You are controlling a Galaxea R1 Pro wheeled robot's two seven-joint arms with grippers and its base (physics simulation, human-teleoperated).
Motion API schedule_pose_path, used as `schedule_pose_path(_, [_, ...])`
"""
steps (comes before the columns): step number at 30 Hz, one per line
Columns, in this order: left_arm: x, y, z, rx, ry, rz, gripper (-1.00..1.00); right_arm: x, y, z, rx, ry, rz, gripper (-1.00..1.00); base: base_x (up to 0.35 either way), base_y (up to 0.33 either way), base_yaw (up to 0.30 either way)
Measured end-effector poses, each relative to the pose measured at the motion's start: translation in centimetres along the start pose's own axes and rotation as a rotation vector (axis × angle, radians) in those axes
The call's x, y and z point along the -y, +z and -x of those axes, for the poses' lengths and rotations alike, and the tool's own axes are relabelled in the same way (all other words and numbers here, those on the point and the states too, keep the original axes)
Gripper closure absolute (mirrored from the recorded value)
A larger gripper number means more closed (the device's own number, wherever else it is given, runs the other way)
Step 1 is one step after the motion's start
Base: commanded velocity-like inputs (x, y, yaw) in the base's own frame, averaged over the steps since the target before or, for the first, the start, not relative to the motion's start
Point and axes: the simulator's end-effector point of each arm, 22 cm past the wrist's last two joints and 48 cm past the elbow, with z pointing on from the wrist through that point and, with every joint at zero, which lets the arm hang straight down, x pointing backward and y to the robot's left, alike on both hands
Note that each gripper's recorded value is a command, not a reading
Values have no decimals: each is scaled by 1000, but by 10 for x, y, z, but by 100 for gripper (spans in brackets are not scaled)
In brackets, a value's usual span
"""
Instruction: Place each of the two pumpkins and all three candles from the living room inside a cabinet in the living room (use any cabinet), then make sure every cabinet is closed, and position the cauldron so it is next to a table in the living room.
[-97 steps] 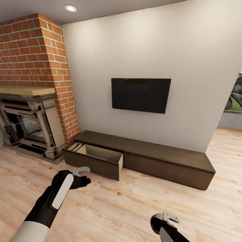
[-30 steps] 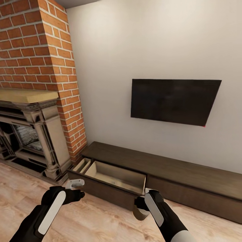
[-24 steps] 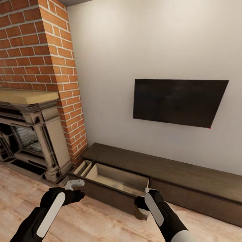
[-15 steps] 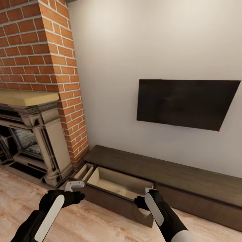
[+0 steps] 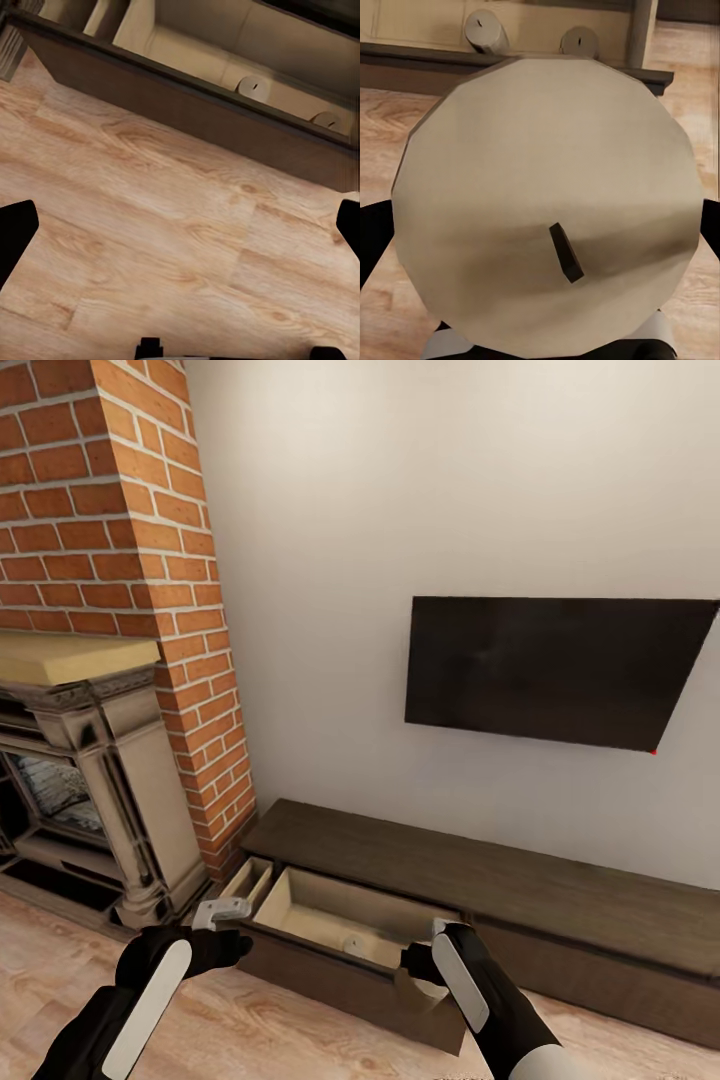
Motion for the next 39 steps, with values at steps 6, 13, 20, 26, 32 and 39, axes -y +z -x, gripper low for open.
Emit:
schedule_pose_path(6, [-2, 1, -2, -5, 1, 7, -100, -1, 0, 0, 0, 2, 2, 100, 4, 228, -57])
schedule_pose_path(13, [-3, 2, -13, -20, 0, 7, -100, -2, 0, 0, 0, 1, 7, 100, 0, 305, 26])
schedule_pose_path(20, [-3, -2, -12, -8, -6, 4, -100, -3, 0, -1, -2, -3, 7, 100, 109, 308, 232])
schedule_pose_path(26, [-27, -4, -10, 2, -88, 26, -100, -2, 2, -2, -6, -2, 4, 100, 79, 151, 274])
schedule_pose_path(32, [-37, -5, -17, 12, -127, 37, -100, 0, 3, -2, -6, 5, 3, 100, 9, 20, 195])
schedule_pose_path(39, [-40, -4, -19, 38, -148, 39, -100, 1, 2, -2, -6, 7, 3, 100, 171, 43, 29])
